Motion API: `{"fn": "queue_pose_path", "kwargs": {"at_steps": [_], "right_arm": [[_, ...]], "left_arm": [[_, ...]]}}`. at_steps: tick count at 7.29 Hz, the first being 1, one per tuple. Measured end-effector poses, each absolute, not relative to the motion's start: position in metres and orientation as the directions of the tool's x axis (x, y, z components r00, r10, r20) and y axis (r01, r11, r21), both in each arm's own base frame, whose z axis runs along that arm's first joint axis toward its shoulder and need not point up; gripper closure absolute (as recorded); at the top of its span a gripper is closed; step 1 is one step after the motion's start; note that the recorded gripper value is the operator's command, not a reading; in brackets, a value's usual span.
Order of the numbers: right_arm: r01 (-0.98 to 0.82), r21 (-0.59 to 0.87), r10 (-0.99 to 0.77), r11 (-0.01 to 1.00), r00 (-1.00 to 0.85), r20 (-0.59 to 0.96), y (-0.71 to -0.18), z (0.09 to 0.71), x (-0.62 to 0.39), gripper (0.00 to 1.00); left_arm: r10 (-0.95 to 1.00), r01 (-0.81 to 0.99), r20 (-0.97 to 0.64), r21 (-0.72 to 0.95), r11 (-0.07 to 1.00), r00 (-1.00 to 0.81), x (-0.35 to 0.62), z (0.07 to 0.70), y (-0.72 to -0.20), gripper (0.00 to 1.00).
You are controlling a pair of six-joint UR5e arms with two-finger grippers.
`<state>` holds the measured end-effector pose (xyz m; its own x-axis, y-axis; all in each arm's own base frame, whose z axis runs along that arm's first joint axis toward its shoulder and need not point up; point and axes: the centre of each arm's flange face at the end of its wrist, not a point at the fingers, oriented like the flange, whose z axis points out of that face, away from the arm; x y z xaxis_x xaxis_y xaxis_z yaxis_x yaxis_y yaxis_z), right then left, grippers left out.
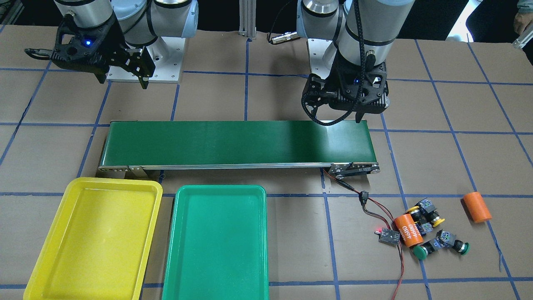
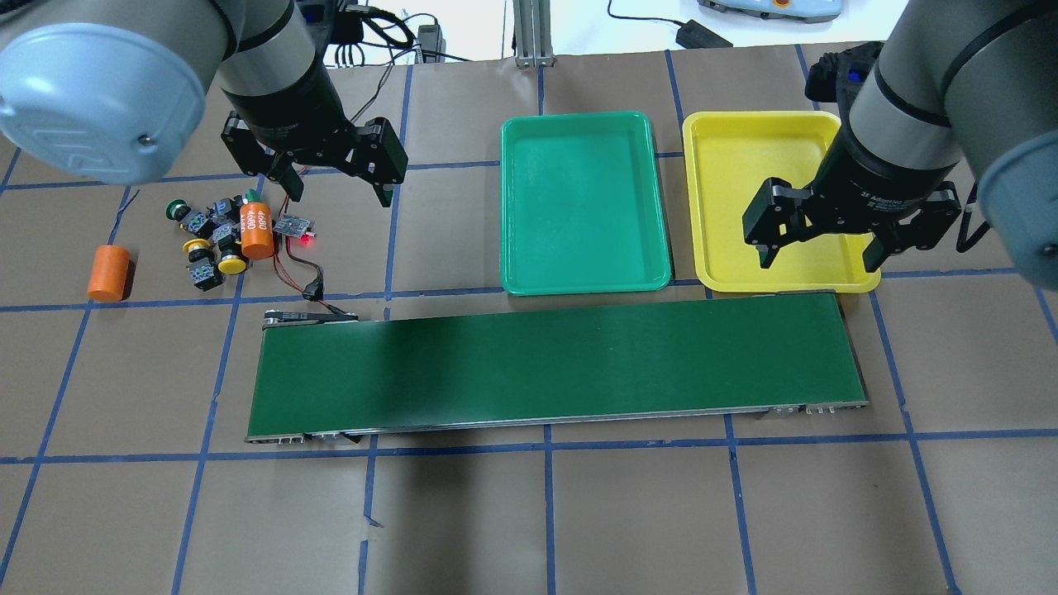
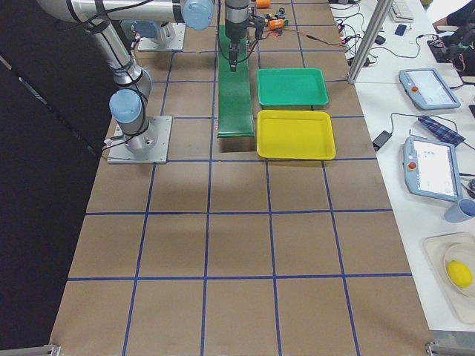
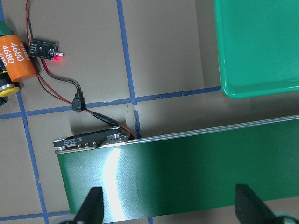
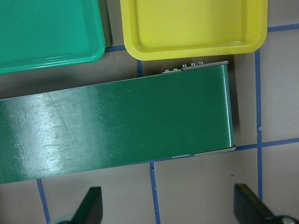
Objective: Sort buttons by color to trays
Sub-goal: 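Move the left gripper over the pile of buttons and orange cell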
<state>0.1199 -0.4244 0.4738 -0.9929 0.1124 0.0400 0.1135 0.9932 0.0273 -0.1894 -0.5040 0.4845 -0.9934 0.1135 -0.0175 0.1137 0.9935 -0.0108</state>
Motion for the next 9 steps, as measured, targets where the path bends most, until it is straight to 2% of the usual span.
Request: {"fn": "queue_pose_path", "kwargs": {"at_steps": [4,9], "right_arm": [[0.109,0.036,0.108,0.993,-0.993,0.038,-0.423,0.473,0.120,0.00],[0.098,0.053,0.096,0.994,-0.994,0.044,-0.422,0.463,0.119,0.00]], "left_arm": [[0.089,0.090,-0.013,-0.032,0.995,-0.996,-0.176,0.496,-0.506,0.00],[0.038,0.038,-0.025,0.023,0.999,-0.999,-0.151,0.482,-0.514,0.00]]}}
